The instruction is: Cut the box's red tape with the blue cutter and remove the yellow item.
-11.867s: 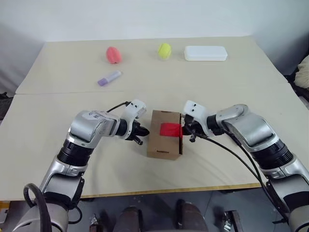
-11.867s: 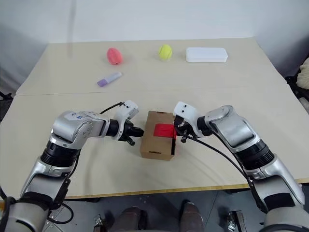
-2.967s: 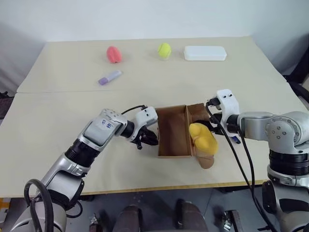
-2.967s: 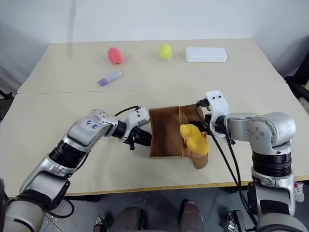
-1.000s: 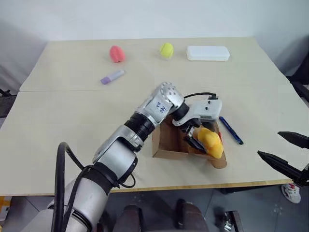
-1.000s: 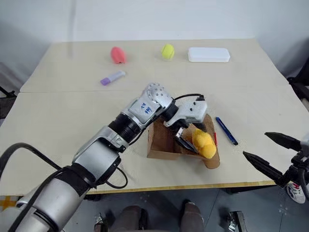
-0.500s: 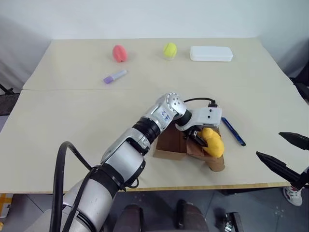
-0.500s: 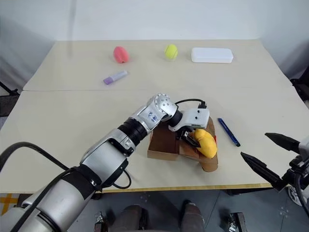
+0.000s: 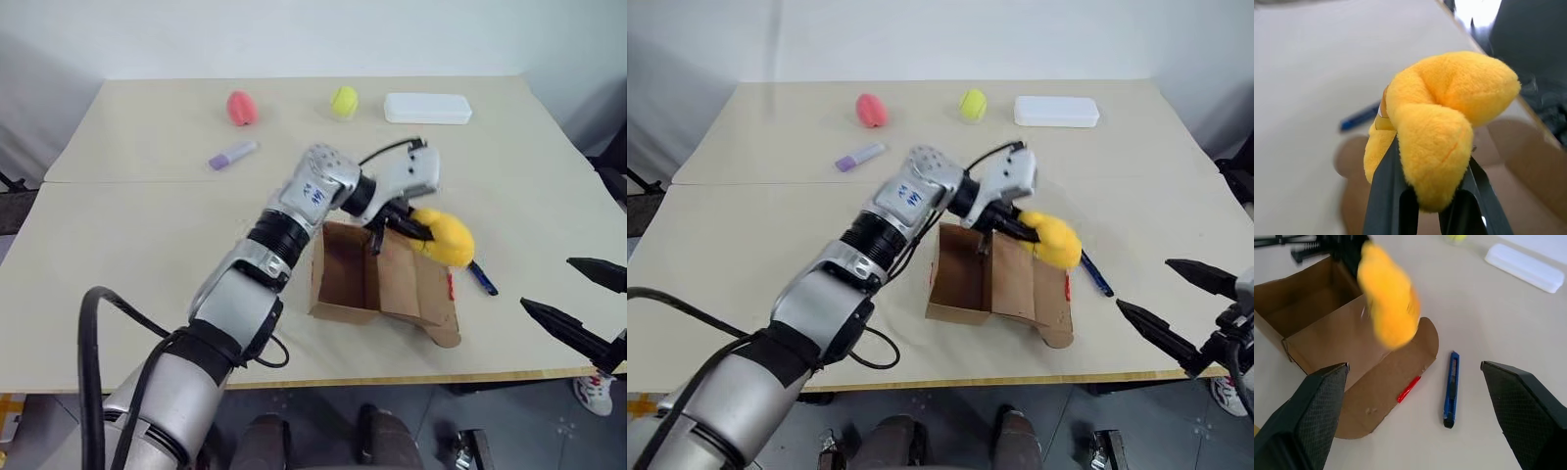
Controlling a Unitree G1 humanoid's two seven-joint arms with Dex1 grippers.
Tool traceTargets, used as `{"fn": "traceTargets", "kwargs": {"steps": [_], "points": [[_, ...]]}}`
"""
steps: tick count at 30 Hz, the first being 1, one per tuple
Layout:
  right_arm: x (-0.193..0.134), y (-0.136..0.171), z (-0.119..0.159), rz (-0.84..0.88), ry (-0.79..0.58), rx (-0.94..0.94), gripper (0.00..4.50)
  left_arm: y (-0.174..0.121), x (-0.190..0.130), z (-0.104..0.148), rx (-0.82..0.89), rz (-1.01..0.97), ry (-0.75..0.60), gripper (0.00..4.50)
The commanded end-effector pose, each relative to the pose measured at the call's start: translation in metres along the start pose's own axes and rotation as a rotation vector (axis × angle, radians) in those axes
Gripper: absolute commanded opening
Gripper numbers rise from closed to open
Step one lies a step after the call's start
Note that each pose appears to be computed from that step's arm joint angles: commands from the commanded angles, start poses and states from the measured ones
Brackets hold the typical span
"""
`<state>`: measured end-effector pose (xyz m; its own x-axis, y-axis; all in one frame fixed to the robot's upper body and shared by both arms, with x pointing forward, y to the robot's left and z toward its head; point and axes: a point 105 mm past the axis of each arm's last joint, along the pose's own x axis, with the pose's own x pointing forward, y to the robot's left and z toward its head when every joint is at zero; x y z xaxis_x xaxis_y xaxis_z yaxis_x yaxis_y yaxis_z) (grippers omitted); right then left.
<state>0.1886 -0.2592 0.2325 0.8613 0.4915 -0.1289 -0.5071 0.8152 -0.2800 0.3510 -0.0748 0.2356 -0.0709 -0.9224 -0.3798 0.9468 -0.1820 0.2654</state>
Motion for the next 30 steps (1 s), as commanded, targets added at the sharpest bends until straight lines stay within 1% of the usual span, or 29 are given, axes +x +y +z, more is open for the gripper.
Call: {"fn": "traceTargets", "kwargs": {"steps": [1, 3, 4, 6, 7, 8, 9, 10, 13, 16, 19, 21, 23, 24, 30], "points": [[0.005, -0.001, 0.010, 0.041, -0.061, -0.028, 4.50, 0.005, -0.016, 0.035, 0.002, 0.048, -0.109, 0.12], [0.010, -0.001, 0.015, 0.072, -0.105, -0.042, 4.50, 0.011, -0.030, 0.042, -0.028, 0.106, -0.130, 0.12], [0.015, 0.002, 0.016, 0.111, -0.121, -0.042, 4.50, 0.016, -0.043, 0.042, -0.044, 0.161, -0.127, 0.12], [0.024, 0.006, 0.017, 0.191, -0.130, -0.051, 4.50, 0.029, -0.076, 0.036, -0.096, 0.295, -0.091, 0.12], [0.028, 0.004, 0.015, 0.208, -0.122, -0.050, 4.50, 0.036, -0.096, 0.026, -0.111, 0.392, -0.045, 0.12], [0.034, 0.001, 0.015, 0.218, -0.128, -0.049, 4.50, 0.042, -0.123, 0.013, -0.149, 0.499, 0.006, 0.12], [0.039, -0.002, 0.015, 0.222, -0.132, -0.049, 4.50, 0.044, -0.141, 0.004, -0.175, 0.569, 0.041, 0.12], [0.044, -0.002, 0.015, 0.244, -0.136, -0.046, 4.50, 0.041, -0.162, -0.011, -0.204, 0.638, 0.106, 0.12], [0.054, -0.005, 0.013, 0.288, -0.142, -0.041, 4.50, 0.024, -0.192, -0.042, -0.277, 0.722, 0.226, 0.12], [0.067, -0.008, 0.011, 0.335, -0.148, -0.039, 4.50, -0.003, -0.224, -0.077, -0.407, 0.825, 0.314, 0.12], [0.078, -0.011, 0.012, 0.368, -0.153, -0.045, 4.50, -0.026, -0.248, -0.102, -0.497, 0.904, 0.381, 0.12], [0.083, -0.013, 0.011, 0.378, -0.154, -0.049, 4.50, -0.037, -0.258, -0.114, -0.542, 0.939, 0.405, 0.12], [0.088, -0.014, 0.012, 0.397, -0.159, -0.051, 4.50, -0.047, -0.271, -0.122, -0.607, 0.984, 0.406, 0.84], [0.091, -0.015, 0.012, 0.405, -0.161, -0.052, 4.50, -0.050, -0.276, -0.123, -0.632, 1.005, 0.397, 1.05], [0.102, -0.019, 0.014, 0.440, -0.174, -0.060, 4.50, -0.060, -0.289, -0.119, -0.644, 1.038, 0.391, 2.93]]}}
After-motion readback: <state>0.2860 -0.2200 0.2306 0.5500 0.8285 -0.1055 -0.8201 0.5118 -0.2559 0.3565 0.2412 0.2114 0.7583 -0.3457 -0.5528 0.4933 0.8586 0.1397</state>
